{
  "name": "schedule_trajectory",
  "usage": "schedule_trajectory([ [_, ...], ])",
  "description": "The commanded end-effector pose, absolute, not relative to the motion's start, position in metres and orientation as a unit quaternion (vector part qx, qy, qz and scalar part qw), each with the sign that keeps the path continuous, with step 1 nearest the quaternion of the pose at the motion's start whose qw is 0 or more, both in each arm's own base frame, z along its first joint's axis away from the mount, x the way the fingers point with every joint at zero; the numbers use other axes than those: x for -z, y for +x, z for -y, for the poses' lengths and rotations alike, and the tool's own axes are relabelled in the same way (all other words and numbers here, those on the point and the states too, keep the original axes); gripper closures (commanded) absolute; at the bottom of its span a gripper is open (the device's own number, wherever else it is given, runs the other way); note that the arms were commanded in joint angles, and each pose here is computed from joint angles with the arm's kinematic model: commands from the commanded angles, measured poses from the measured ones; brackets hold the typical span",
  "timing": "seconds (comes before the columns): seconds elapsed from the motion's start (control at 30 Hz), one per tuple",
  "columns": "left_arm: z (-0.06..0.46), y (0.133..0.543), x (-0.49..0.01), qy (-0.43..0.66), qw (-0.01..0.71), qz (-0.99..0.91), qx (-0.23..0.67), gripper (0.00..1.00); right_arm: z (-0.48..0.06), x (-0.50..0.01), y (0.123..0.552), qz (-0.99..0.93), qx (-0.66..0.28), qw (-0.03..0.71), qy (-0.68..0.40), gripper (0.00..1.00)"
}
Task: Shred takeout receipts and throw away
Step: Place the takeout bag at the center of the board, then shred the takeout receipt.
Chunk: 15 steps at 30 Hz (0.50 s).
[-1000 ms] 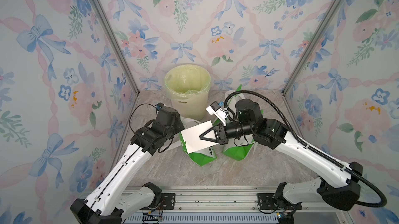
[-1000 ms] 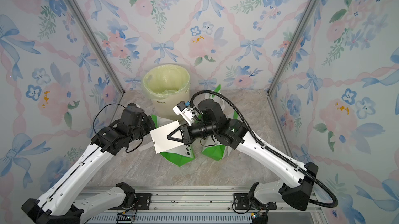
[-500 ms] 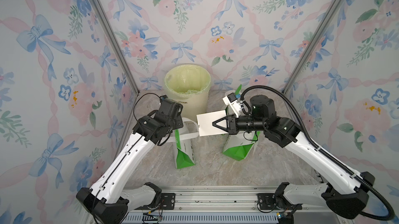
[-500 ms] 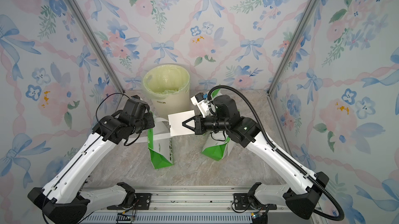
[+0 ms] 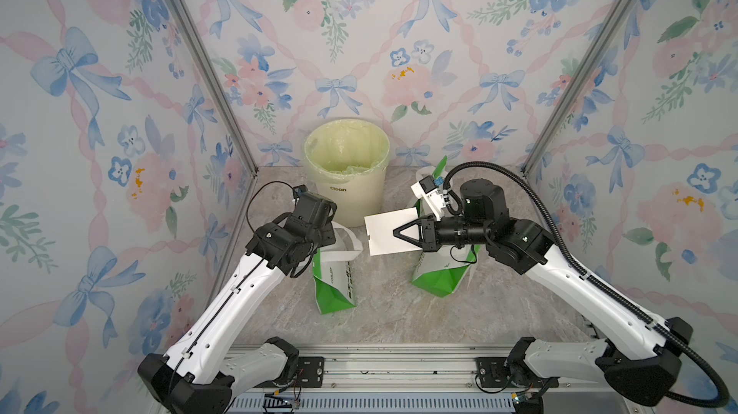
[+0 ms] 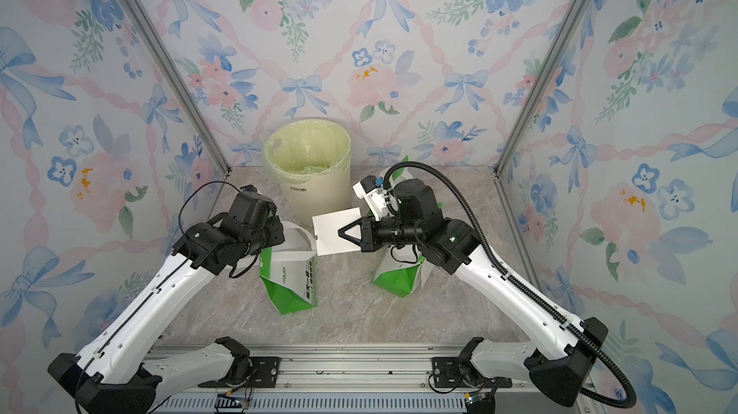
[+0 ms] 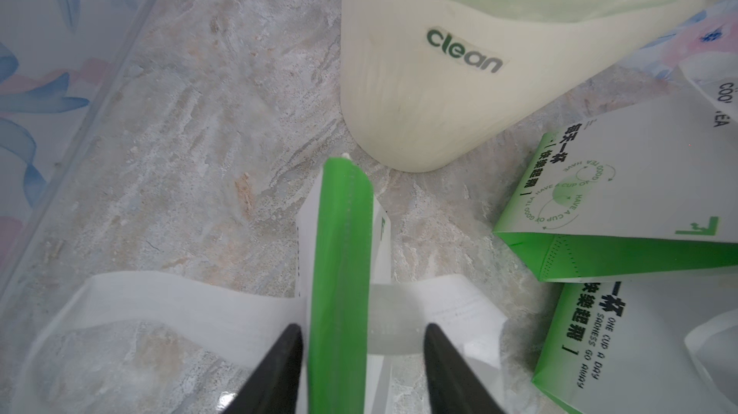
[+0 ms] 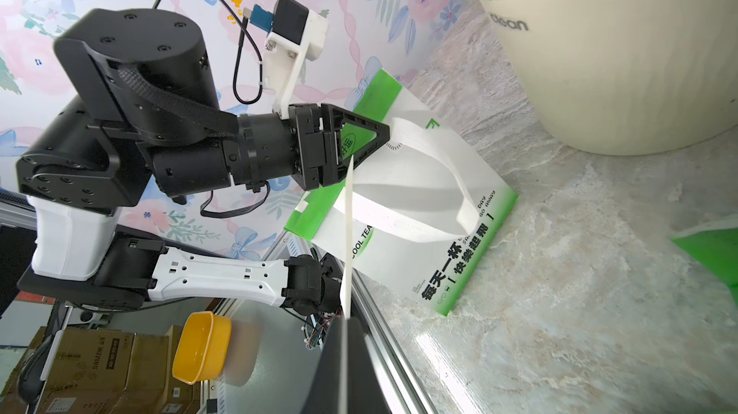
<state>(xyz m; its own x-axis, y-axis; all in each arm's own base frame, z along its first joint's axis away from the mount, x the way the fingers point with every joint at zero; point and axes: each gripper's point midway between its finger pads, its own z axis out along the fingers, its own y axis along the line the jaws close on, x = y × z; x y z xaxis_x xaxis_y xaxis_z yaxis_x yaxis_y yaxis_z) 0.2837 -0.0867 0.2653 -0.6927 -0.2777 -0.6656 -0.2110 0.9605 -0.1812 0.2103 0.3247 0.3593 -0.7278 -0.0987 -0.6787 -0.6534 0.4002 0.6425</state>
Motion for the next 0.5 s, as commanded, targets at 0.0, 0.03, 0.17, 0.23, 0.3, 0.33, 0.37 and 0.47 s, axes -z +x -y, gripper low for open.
schedule_trajectory([
  [0.0,0.077,0.28,-0.276,-0.14,0.383,-0.913,0.035,0.29,-0.321,-0.362,0.209,-0.784,-0.488,0.292,-0.248,1.0],
  [0.03,0.075,0.281,-0.283,-0.138,0.391,-0.909,0.034,0.24,-0.321,-0.362,0.209,-0.785,-0.487,0.291,-0.249,1.0],
  [0.17,0.066,0.287,-0.324,-0.131,0.441,-0.888,0.018,0.12,-0.322,-0.362,0.213,-0.786,-0.487,0.29,-0.247,1.0],
  [0.23,0.064,0.291,-0.344,-0.121,0.463,-0.878,0.007,0.1,-0.325,-0.363,0.215,-0.784,-0.493,0.287,-0.246,1.0],
  [0.3,0.066,0.297,-0.36,-0.099,0.476,-0.874,0.0,0.1,-0.328,-0.366,0.217,-0.779,-0.501,0.285,-0.249,1.0],
  [0.33,0.068,0.3,-0.368,-0.087,0.482,-0.872,0.001,0.1,-0.328,-0.367,0.218,-0.777,-0.505,0.282,-0.25,1.0],
  [0.37,0.072,0.303,-0.377,-0.076,0.489,-0.869,0.005,0.1,-0.328,-0.369,0.22,-0.775,-0.508,0.28,-0.25,1.0],
  [0.47,0.095,0.31,-0.411,-0.014,0.517,-0.855,0.046,0.14,-0.321,-0.376,0.23,-0.767,-0.517,0.286,-0.25,1.0],
])
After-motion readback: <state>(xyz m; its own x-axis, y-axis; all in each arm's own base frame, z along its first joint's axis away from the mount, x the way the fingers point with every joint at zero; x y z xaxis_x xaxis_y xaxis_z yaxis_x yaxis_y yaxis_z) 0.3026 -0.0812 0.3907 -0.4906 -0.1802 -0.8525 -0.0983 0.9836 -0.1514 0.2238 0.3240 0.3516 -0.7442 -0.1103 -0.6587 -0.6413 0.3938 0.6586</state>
